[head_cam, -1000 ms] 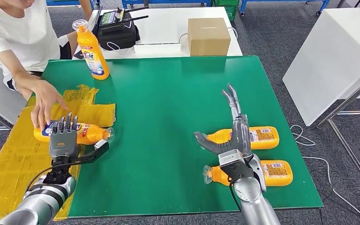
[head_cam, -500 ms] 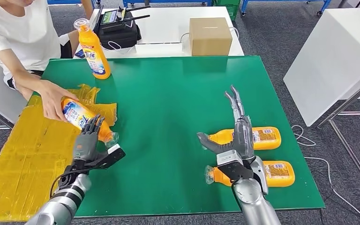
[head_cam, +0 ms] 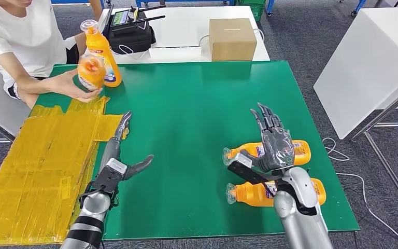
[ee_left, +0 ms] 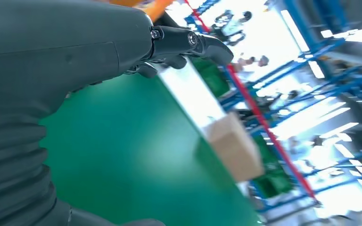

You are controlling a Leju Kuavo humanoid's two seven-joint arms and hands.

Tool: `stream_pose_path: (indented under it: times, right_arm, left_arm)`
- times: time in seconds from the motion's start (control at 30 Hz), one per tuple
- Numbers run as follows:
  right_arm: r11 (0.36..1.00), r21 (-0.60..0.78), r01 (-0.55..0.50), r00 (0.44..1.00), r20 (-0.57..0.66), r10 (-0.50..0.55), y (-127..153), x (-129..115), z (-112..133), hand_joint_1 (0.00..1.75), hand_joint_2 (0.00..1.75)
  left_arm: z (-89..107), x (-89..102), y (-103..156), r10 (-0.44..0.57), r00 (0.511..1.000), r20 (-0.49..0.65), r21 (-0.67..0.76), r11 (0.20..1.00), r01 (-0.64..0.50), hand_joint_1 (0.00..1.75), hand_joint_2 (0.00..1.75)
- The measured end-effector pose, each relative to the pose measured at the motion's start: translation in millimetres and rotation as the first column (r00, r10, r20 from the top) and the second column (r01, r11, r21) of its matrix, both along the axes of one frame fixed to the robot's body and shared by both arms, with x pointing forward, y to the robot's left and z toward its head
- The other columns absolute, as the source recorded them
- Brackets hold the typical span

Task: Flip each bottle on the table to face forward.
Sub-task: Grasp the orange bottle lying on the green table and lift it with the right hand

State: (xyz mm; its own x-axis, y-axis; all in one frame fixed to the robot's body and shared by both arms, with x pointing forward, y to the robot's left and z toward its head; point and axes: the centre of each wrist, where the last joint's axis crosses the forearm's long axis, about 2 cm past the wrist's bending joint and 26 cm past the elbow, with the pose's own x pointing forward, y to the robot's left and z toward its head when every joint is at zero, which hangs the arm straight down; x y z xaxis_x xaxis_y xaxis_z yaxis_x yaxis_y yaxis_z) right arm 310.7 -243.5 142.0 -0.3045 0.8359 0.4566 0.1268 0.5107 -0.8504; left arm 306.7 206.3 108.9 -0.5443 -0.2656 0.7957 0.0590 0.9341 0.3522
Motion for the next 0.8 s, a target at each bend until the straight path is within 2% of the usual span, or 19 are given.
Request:
stream_pose_path:
  times: [0.13, 0.3, 0.63, 0.8]
  right_arm:
    - [0.986, -0.153, 0.06, 0.993, -0.095, -0.075, -18, 23, -12, 0.0, 1.75]
    - [0.966, -0.247, 0.071, 0.976, -0.184, -0.119, -34, 41, -28, 0.0, 1.75]
    - [0.955, -0.291, 0.055, 0.957, -0.258, -0.134, -43, 58, -34, 0.0, 1.75]
    - [0.957, -0.291, 0.016, 0.95, -0.294, -0.105, -46, 64, -35, 0.0, 1.75]
  left_arm:
    - [17.3, -4.9, -11, -0.041, 0.997, 0.062, -0.026, 0.999, 0.043, 0.0, 1.75]
    - [29.3, -8.0, -18, -0.074, 0.992, 0.102, -0.054, 0.995, 0.079, 0.0, 1.75]
    - [36.2, -11.9, -23, -0.095, 0.987, 0.133, -0.088, 0.99, 0.107, 0.0, 1.75]
    - [35.6, -12.6, -22, -0.099, 0.986, 0.137, -0.106, 0.988, 0.114, 0.0, 1.75]
